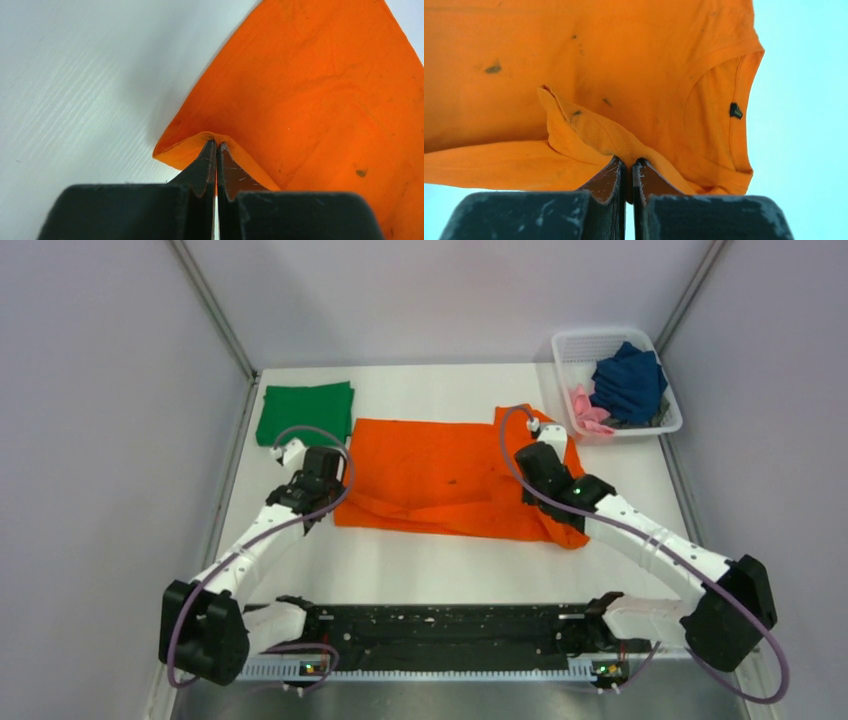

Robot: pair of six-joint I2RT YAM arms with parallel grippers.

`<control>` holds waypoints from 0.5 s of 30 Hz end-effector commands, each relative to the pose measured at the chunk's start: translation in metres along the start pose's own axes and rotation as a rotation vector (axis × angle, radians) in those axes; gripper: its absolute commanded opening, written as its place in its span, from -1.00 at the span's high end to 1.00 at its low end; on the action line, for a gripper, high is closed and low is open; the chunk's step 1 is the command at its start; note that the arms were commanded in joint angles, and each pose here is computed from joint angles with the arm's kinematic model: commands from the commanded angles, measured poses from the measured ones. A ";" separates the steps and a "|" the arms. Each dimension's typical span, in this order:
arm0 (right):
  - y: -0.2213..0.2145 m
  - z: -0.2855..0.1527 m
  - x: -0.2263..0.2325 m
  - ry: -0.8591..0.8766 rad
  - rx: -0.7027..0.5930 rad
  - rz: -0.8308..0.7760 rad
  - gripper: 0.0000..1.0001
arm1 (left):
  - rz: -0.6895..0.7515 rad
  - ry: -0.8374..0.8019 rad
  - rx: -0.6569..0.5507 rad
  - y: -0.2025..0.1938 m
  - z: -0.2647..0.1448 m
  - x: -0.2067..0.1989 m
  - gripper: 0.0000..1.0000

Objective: Fold and stack the t-shirts
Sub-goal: Fold the flattened tshirt in 1/3 of the way

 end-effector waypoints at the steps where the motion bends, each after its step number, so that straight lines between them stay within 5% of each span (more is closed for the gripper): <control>1: 0.029 0.011 -0.004 -0.025 -0.067 0.006 1.00 | -0.026 -0.039 -0.035 0.017 0.009 -0.020 1.00; 10: 0.044 0.048 -0.013 -0.055 -0.054 -0.031 1.00 | 0.004 0.028 0.008 0.020 0.043 -0.035 1.00; 12: 0.046 0.058 -0.013 -0.063 -0.049 -0.063 1.00 | 0.018 0.054 0.024 0.019 0.051 -0.037 0.77; 15: 0.053 0.077 -0.014 -0.063 -0.059 -0.145 0.93 | 0.046 0.085 0.042 0.019 0.060 -0.043 0.12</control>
Point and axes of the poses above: each gripper's point midway between its finger pads, its own z axis out along the fingers, its own x axis along the line the jaws close on, y = z × x, the point moved 10 cm from there along -z, back along the fingers, and after that the axes turned 14 degrees about -z, right-handed, at the moved point
